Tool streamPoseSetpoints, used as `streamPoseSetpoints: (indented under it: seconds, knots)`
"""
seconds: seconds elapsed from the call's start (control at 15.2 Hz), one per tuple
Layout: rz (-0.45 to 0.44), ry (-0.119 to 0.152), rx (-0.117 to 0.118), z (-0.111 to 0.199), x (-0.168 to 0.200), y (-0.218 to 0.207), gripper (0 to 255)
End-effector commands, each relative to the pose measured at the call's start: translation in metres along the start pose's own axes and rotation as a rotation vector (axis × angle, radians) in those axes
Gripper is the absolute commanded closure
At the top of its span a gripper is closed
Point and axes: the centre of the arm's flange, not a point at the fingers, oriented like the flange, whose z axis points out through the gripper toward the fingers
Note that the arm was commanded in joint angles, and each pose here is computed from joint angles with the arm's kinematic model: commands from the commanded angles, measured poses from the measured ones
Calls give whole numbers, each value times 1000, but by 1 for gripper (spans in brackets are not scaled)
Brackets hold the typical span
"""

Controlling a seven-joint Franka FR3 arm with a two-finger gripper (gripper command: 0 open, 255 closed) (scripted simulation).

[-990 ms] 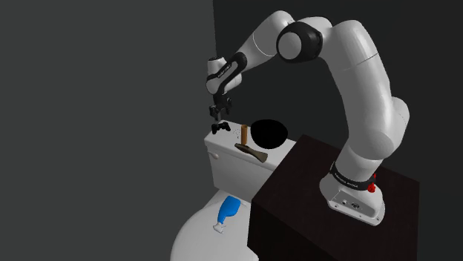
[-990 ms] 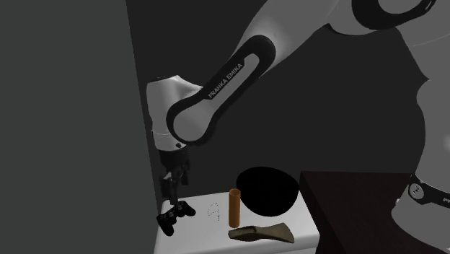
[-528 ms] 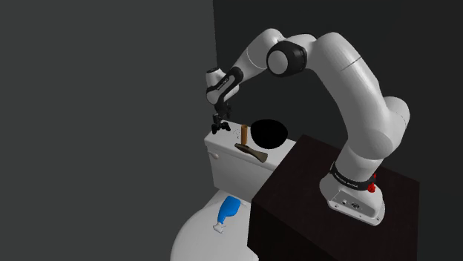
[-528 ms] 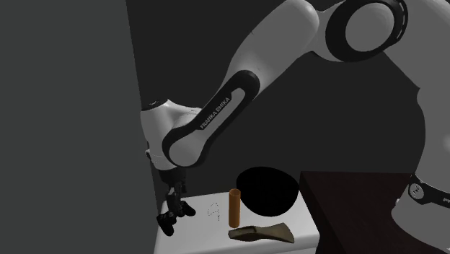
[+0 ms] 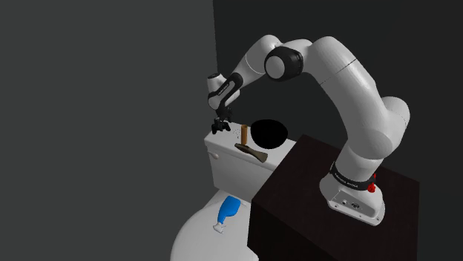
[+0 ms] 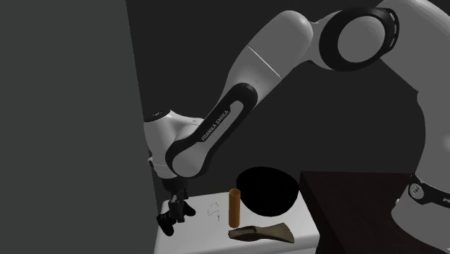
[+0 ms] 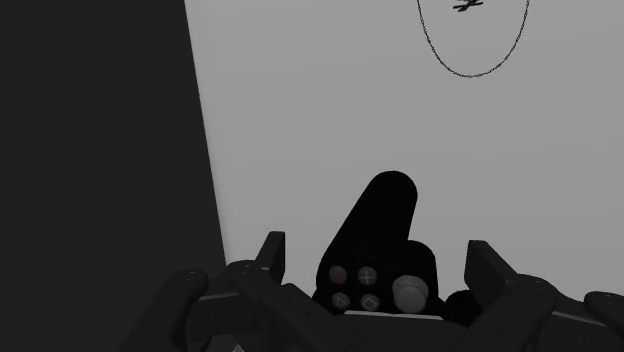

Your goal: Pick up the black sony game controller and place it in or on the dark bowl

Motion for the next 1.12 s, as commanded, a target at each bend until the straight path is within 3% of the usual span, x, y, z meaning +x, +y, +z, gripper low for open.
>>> streamPoseSetpoints:
  seconds: [0.0, 0.2, 0.26, 0.86, 1.06]
  knots:
    - [0, 0, 0, 0, 0, 0, 0]
    - [0, 0, 0, 0, 0, 0, 0]
    - [0, 0, 0, 0, 0, 0, 255]
    - [0, 0, 0, 0, 0, 0, 255]
    - [0, 0, 0, -15, -2, 1, 255]
